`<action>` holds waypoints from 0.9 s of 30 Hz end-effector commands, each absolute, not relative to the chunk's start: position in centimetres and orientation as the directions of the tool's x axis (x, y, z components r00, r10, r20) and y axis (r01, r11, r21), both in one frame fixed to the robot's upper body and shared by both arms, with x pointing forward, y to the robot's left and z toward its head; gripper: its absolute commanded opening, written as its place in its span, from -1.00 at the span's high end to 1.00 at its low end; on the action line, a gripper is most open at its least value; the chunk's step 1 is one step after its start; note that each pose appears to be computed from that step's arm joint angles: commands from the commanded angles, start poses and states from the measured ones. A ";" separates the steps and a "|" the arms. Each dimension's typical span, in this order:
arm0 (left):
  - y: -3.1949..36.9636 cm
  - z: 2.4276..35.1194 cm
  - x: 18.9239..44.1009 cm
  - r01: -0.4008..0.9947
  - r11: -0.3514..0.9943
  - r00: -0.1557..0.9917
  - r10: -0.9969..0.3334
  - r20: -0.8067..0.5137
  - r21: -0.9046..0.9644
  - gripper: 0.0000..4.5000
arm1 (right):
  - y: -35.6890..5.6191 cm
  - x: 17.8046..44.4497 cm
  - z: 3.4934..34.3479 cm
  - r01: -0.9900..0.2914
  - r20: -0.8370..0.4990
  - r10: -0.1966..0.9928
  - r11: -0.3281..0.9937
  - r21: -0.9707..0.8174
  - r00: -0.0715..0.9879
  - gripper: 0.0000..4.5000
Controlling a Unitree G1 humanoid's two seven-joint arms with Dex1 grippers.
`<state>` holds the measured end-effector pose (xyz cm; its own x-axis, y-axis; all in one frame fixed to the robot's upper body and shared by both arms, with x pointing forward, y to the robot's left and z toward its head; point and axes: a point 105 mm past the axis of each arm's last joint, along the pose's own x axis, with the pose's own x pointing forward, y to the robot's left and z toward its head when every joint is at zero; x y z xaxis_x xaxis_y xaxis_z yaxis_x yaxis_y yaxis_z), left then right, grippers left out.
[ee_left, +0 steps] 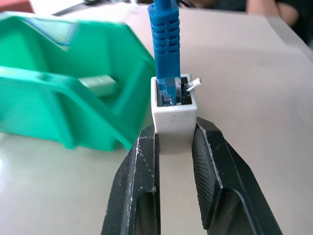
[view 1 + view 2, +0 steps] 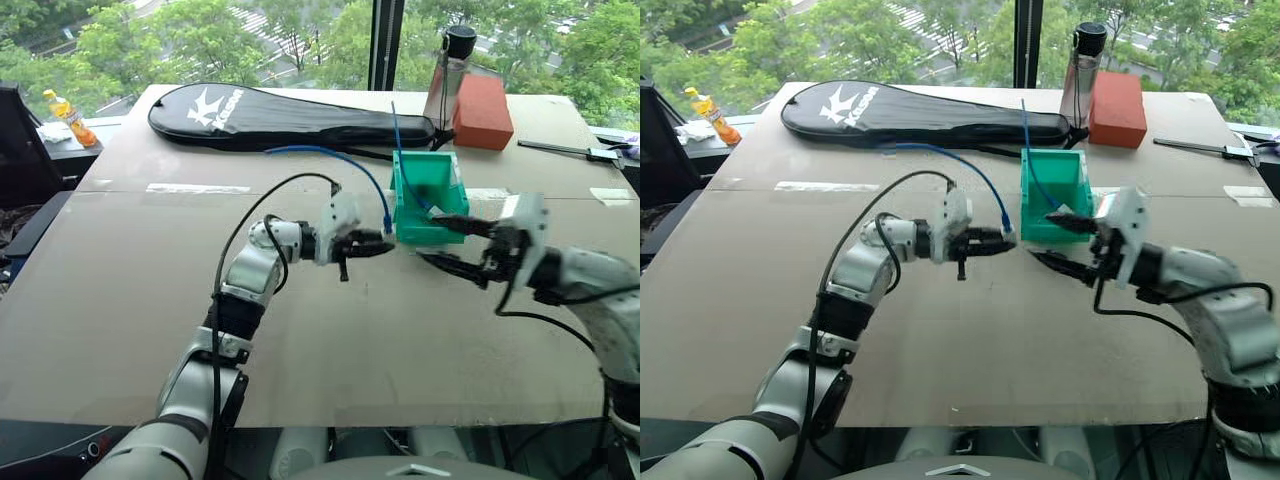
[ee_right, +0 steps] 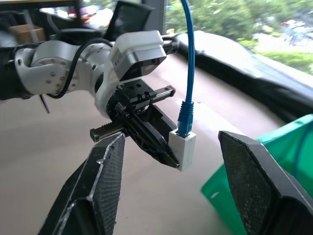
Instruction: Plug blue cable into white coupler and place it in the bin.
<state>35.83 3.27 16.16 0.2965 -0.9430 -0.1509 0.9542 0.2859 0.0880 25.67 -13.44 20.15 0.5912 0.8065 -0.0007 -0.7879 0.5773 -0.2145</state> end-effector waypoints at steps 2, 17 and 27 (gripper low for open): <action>0.8 21.1 38.3 0.920 0.390 0.380 -0.912 -0.158 -0.043 0.85 | -15.7 23.9 19.7 -0.606 0.019 0.633 0.748 -0.269 0.774 -0.34; -5.1 21.1 41.8 0.806 0.534 0.455 -0.835 -0.308 -0.256 -0.18 | -17.6 20.8 16.4 -0.353 -0.012 0.363 0.898 -0.261 0.932 -0.36; -0.1 24.9 39.4 0.908 0.356 0.335 -0.933 -0.129 -0.222 -0.81 | -19.0 21.9 16.1 -0.363 -0.015 0.372 0.894 -0.263 0.928 -0.36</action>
